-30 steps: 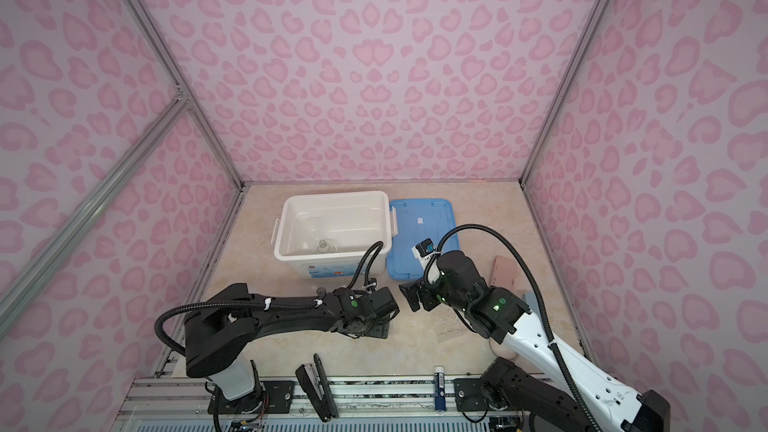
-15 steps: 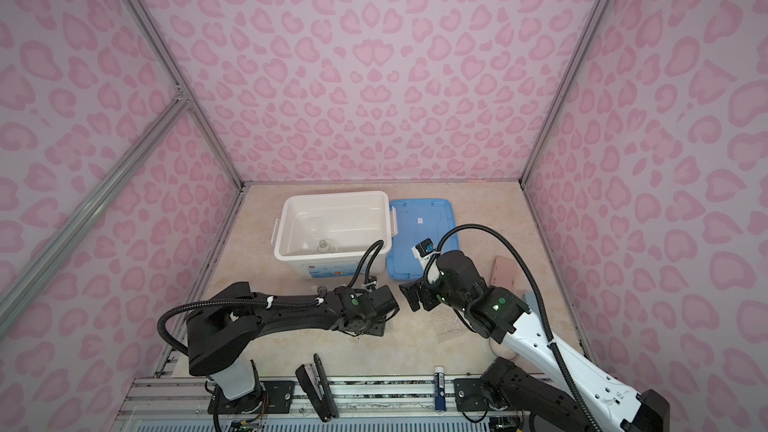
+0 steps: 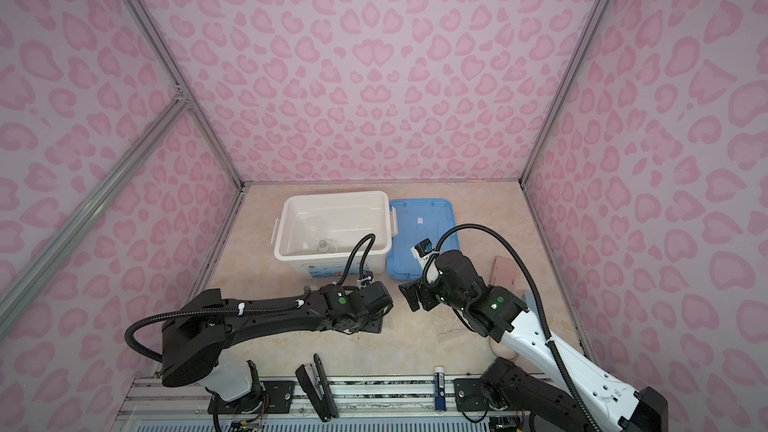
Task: Organize the chemistry lab equipment
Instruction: 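Lift the porcelain dish and carry it over the white bin with the left gripper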
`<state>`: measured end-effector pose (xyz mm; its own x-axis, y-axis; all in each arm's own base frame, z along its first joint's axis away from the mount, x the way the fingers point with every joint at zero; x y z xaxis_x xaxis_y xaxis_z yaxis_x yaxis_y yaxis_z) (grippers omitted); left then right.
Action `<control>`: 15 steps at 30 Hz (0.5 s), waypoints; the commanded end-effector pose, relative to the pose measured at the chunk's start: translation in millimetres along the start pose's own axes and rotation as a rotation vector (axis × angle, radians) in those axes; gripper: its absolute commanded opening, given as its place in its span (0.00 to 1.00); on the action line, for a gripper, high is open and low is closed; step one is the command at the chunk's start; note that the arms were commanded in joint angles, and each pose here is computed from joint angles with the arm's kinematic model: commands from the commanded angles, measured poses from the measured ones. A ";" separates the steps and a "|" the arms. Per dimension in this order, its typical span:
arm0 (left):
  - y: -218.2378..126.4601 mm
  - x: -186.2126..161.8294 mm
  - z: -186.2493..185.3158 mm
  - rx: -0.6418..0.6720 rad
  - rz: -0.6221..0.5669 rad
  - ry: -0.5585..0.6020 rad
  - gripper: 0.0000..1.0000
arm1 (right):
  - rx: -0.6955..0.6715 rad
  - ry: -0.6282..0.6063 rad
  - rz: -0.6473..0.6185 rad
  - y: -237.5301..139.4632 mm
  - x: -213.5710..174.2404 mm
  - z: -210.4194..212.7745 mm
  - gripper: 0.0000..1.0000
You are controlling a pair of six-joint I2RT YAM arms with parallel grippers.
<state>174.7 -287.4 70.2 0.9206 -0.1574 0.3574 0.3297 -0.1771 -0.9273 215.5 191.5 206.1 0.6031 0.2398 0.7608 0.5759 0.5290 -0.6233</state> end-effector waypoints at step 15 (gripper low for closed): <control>-128.5 97.4 34.0 -0.052 -0.223 0.016 0.60 | 0.089 0.026 -0.196 -9.5 88.1 26.6 0.97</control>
<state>220.1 -258.0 201.9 0.8457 -0.0785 0.5278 0.4923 -0.2667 -0.8285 239.7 218.0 263.7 0.5246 0.1569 0.8367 0.6205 0.6024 -0.5020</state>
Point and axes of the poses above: each gripper's point midway between its finger pads, its own y axis out along the fingers, its own z axis along the line the jaws close on, x = y × z, the point moved 1 cm from there along -y, back along the fingers, and after that the axes turned 2 degrees about y, right-handed, at the moved point
